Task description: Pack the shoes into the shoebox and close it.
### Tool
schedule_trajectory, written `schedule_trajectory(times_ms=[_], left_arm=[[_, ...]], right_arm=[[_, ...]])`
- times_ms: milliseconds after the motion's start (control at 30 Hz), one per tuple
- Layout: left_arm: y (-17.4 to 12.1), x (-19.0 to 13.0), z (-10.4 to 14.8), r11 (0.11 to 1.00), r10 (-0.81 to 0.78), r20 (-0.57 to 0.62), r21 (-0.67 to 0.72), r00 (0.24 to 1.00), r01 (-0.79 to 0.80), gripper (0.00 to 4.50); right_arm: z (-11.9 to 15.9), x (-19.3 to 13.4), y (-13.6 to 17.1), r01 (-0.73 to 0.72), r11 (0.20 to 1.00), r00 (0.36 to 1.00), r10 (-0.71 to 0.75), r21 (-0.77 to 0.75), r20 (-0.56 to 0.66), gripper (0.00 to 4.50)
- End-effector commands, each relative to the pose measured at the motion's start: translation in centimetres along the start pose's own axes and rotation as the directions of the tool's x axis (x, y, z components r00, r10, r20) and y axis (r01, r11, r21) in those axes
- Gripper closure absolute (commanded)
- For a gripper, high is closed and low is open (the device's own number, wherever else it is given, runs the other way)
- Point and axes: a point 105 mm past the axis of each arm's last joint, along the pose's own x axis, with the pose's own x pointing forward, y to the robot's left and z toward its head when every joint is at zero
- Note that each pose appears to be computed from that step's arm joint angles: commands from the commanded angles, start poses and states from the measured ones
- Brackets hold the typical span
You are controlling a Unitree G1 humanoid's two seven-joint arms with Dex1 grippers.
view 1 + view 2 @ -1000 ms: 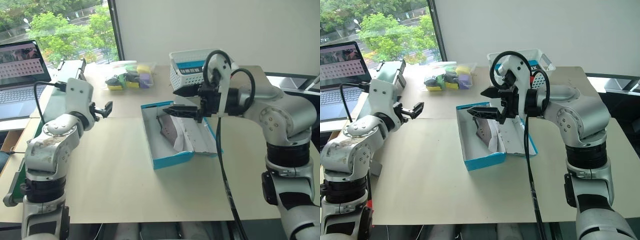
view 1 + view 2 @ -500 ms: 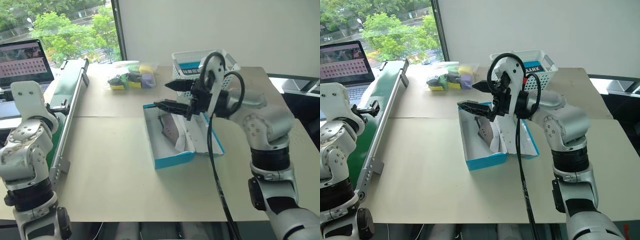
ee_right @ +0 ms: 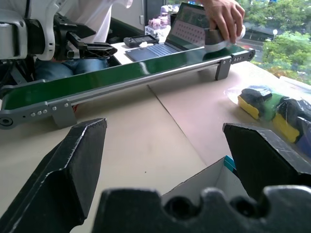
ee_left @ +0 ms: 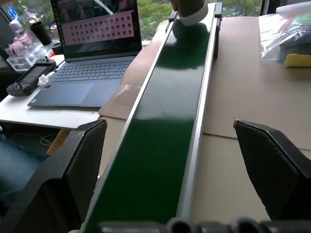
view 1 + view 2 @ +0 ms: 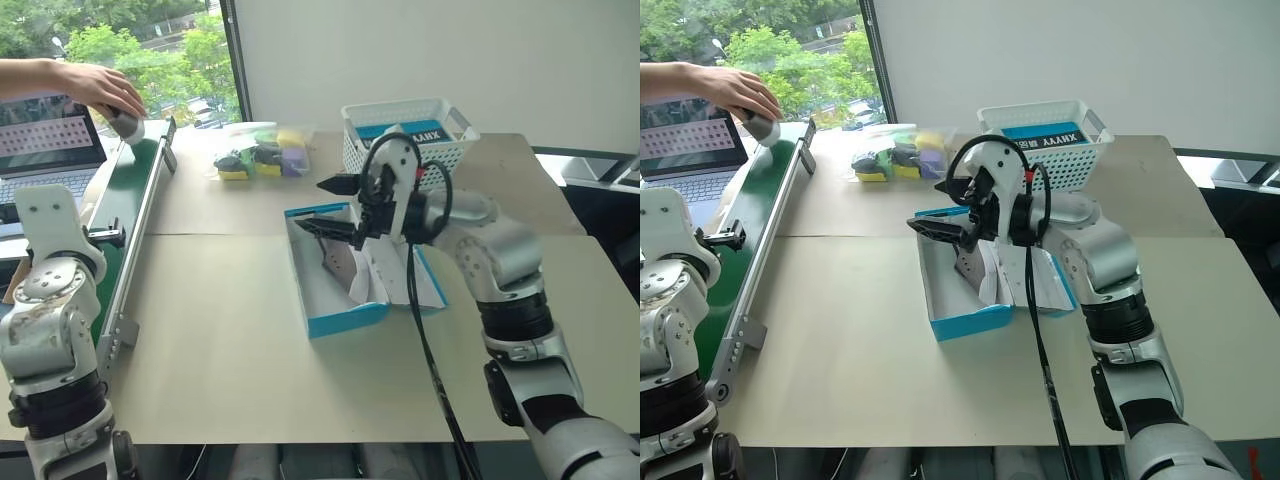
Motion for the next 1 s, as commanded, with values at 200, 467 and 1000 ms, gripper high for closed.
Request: schedule_trajectory(times_ms=[200, 467, 1000], left_arm=[[-1.0, 0.7, 0.7, 1.0, -0.027, 0.064, -0.011, 0.998, 0.028, 0.01], [0.3, 2.0, 0.4, 0.999, -0.004, 0.039, -0.052, 0.999, 0.006, 0.01], [4.2, 5.3, -3.2, 0.991, -0.046, -0.066, -0.127, 0.997, 0.037, 0.01]], right_arm=[[-1.0, 0.8, 1.2, 0.058, 0.998, 0.998, -0.058, 0.01, 0.024, 0.0], [-1.5, 1.3, 2.2, 0.066, 0.997, 0.997, -0.067, 0.031, 0.034, 0.0], [-0.5, -0.4, 4.7, -0.11, 0.992, 0.993, 0.107, 0.054, 0.052, 0.0]])
